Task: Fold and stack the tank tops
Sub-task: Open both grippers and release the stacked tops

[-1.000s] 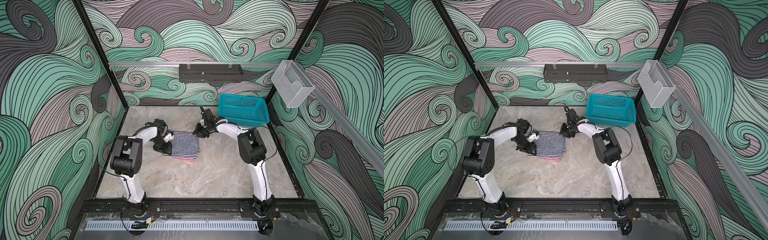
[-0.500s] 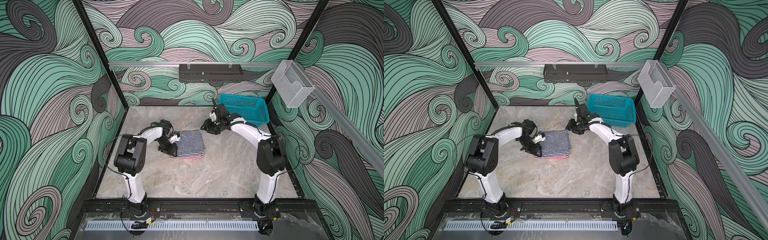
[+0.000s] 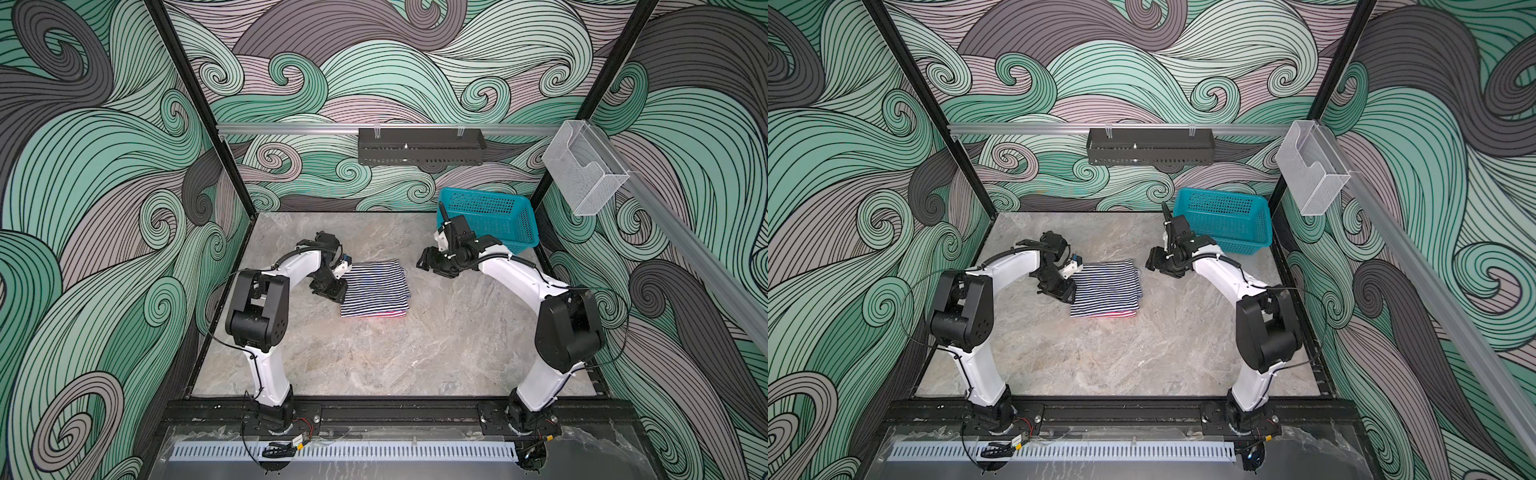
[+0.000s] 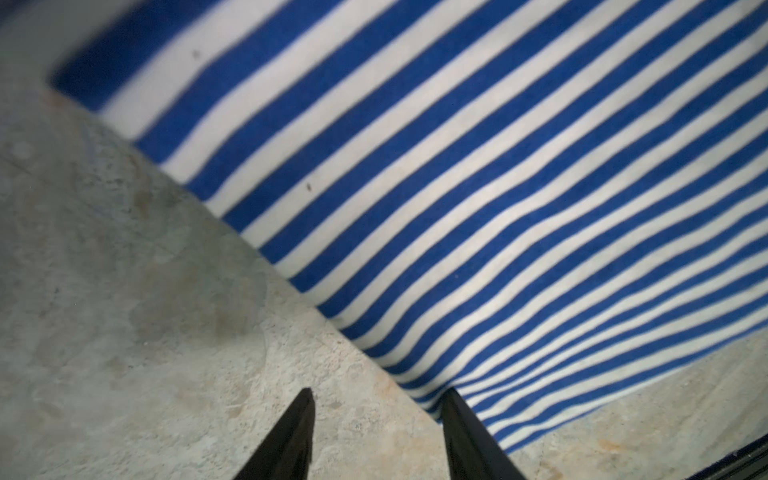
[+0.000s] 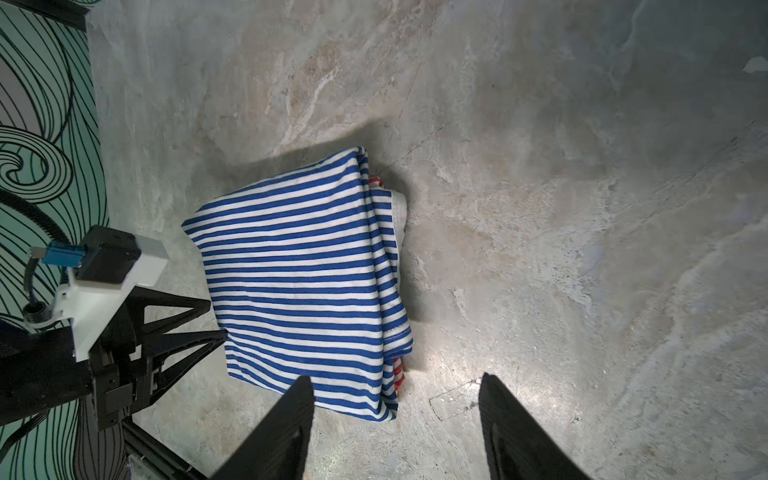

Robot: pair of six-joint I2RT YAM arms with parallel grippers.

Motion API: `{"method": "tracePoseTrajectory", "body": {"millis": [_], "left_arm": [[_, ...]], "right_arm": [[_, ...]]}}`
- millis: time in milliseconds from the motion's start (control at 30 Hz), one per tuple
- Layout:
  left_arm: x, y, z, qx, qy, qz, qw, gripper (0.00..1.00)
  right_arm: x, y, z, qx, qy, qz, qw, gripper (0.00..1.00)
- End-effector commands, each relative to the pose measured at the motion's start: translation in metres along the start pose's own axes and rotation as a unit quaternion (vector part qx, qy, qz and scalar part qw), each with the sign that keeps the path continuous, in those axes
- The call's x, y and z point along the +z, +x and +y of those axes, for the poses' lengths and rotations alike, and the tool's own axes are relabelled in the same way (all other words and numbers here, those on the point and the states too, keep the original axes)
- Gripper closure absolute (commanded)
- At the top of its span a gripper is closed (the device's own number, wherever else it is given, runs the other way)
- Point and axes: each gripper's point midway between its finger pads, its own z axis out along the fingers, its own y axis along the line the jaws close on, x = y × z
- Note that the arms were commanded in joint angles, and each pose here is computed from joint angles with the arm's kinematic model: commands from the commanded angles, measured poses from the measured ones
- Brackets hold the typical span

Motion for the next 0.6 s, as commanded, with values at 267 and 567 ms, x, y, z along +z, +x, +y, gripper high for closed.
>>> {"method": "tracePoseTrajectory", "body": {"millis": [267,567], "left_arm": [[0.014,-0.029,0.013,-0.008,-0.007,-0.001,1.0,0.47],[0.016,-0.038,0.022,-0.012,-0.024,-0.002,1.0,0.47]], "right_arm": [[-0.014,0.001,-0.012,-0.001,0.016,-0.024,1.0,0.36],[-0.019,0.007,-0.025,0.007,0.028,-0.027,0.999,0.36]]}}
